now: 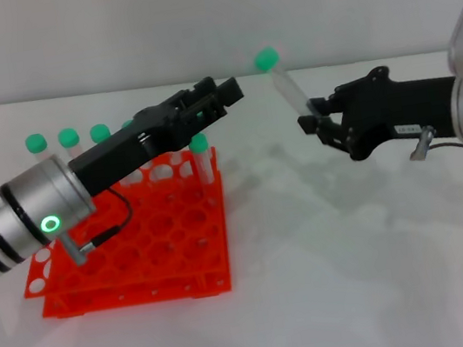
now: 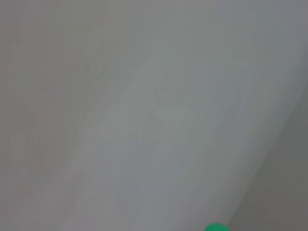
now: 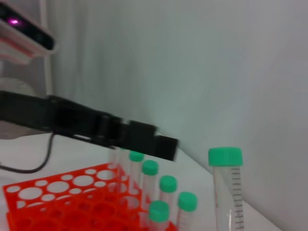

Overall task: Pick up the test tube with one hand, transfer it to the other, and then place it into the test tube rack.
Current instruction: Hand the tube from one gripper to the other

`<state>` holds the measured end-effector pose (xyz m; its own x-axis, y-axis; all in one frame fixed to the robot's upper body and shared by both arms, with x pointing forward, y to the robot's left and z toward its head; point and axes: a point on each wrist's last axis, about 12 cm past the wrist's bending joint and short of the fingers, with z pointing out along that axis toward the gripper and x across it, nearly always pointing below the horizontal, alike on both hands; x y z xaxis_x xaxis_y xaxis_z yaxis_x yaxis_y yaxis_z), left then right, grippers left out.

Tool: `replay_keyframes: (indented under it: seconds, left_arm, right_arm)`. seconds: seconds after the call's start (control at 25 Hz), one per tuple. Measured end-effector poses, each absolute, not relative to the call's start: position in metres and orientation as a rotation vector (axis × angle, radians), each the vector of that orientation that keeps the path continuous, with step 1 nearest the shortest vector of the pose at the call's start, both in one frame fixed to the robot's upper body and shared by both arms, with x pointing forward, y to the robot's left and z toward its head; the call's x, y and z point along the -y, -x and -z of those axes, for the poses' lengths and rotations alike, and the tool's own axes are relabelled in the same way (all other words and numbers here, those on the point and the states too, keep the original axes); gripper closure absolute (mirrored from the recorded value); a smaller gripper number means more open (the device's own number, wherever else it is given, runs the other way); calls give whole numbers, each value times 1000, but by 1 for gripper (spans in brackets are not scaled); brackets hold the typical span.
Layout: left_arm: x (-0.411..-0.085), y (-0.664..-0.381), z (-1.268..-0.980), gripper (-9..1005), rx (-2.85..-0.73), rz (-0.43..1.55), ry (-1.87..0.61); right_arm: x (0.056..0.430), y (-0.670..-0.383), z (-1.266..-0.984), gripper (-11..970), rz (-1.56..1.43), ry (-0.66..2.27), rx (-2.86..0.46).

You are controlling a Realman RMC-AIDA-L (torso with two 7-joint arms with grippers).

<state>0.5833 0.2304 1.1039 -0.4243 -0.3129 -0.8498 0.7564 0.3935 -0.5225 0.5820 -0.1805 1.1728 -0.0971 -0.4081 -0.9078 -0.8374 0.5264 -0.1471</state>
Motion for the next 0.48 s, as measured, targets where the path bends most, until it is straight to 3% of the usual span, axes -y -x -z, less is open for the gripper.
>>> replay_keyframes:
  seconds: [0.48]
  left_arm:
    - [-215,-591,-1104,356,-1666,1292,-428]
  right_arm:
    - [165,-577,-1171,684,-527,1120,-1681]
